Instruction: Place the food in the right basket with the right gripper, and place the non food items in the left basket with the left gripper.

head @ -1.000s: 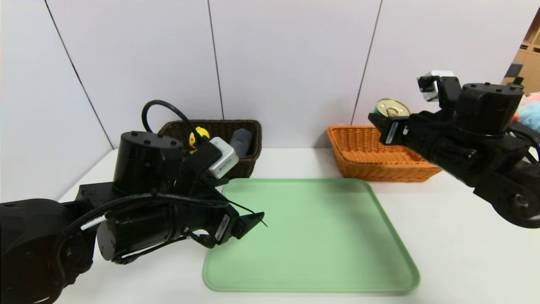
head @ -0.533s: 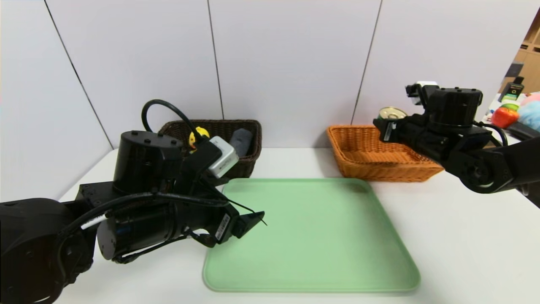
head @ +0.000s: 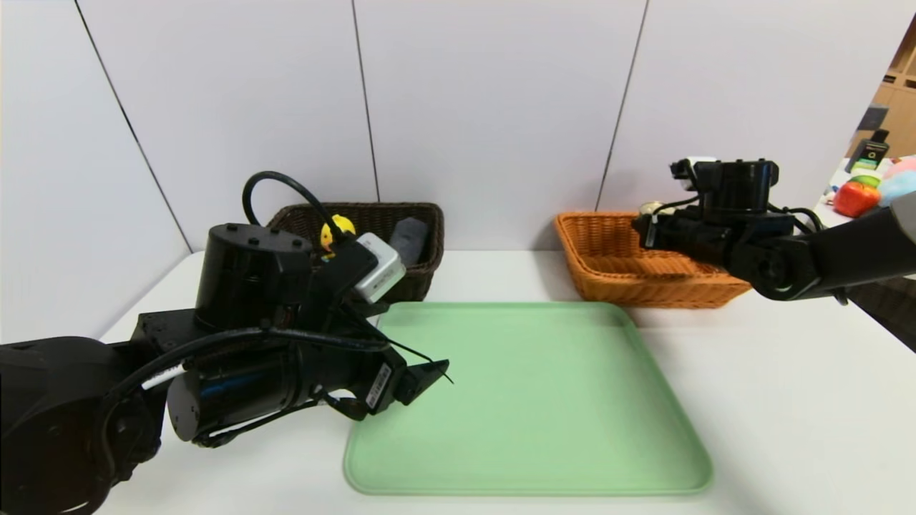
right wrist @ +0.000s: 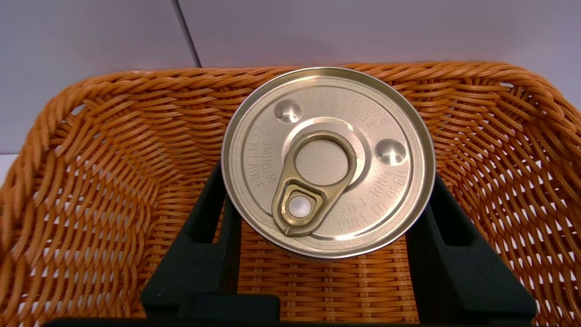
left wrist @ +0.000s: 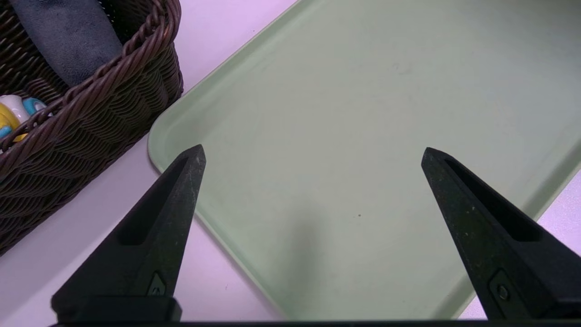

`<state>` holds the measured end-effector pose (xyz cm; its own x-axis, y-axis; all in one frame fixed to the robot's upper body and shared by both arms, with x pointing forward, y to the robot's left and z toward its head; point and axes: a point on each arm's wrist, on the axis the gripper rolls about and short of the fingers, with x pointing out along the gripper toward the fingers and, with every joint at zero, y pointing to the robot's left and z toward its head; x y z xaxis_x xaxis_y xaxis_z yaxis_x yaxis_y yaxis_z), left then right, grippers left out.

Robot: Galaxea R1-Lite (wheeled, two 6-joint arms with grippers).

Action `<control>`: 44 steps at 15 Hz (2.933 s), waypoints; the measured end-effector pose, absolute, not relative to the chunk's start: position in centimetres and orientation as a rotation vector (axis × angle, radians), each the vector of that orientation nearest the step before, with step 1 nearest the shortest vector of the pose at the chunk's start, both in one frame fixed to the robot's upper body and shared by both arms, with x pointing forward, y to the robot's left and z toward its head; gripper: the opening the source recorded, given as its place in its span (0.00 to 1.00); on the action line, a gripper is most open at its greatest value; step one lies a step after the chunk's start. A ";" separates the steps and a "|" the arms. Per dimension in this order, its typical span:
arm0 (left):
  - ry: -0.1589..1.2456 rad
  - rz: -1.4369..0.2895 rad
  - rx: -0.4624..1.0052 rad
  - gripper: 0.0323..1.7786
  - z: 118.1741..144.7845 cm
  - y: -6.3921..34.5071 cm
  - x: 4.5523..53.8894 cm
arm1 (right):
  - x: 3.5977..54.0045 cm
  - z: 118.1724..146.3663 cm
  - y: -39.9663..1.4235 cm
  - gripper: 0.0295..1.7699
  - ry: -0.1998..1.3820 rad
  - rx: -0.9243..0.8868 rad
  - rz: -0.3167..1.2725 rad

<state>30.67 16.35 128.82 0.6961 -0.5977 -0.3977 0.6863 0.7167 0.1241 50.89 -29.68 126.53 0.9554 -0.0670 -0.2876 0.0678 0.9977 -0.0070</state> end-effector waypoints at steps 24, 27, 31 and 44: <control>0.347 -0.725 0.272 0.95 128.8 16.3 30.8 | 53.1 124.4 -29.8 0.75 0.459 -0.015 -0.075; 0.337 -0.721 0.257 0.95 129.1 16.3 30.8 | 52.7 125.1 -29.7 0.82 0.462 -0.013 -0.072; 0.269 -0.705 0.224 0.95 131.2 16.9 30.4 | 50.4 128.8 -29.3 0.88 0.445 -0.009 -0.059; 0.203 -0.195 0.217 0.95 134.2 25.6 24.1 | 28.1 134.2 -29.1 0.95 0.419 -0.017 0.070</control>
